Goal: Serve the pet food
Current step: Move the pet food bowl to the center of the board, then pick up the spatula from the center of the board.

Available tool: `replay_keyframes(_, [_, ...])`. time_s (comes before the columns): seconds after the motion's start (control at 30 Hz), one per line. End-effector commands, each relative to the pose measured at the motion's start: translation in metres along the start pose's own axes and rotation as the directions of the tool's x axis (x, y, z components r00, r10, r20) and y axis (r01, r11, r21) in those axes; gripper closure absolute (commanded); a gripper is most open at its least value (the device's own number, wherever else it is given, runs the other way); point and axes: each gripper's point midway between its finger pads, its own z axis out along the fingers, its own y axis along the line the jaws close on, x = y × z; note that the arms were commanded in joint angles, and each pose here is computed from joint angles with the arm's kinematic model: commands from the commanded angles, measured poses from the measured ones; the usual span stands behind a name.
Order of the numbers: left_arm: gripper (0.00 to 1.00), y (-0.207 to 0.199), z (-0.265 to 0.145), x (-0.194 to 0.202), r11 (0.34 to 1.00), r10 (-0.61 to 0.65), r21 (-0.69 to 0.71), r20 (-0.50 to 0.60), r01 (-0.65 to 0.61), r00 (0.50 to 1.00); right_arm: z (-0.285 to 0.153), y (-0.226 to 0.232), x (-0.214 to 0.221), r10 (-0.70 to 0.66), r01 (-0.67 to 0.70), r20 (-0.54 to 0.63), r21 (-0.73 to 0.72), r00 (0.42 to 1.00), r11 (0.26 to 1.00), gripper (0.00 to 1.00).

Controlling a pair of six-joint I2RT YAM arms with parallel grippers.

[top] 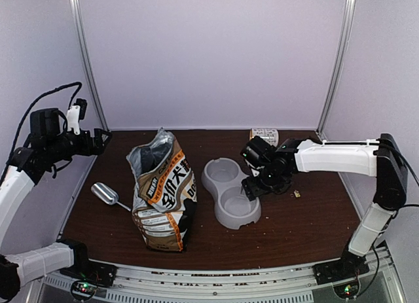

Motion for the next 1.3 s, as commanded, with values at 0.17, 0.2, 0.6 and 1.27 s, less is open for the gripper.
replay_keyframes(0.17, [0.02, 0.045, -0.006, 0.072, 0.915, -0.324, -0.263, -0.030, 0.305, 0.946, -0.064, -0.001, -0.038, 0.070, -0.056, 0.186, -0.078, 0.980, 0.995, 0.21])
replay_keyframes(0.2, [0.02, 0.049, -0.004, 0.085, 0.896, -0.368, -0.280, -0.030, 0.346, 0.929, -0.068, 0.000, -0.040, 0.074, -0.057, 0.199, -0.088, 0.977, 0.994, 0.21])
replay_keyframes(0.6, [0.15, 0.103, 0.001, 0.205, 0.608, -0.719, -0.428, 0.060, 0.669, 0.692, -0.104, -0.010, -0.045, 0.148, -0.078, 0.344, -0.210, 0.927, 0.975, 0.21])
replay_keyframes(1.27, [0.41, 0.120, 0.026, 0.225, 0.579, -0.741, -0.440, 0.069, 0.687, 0.668, -0.108, -0.018, -0.038, 0.231, -0.132, 0.356, -0.280, 0.906, 0.951, 0.20])
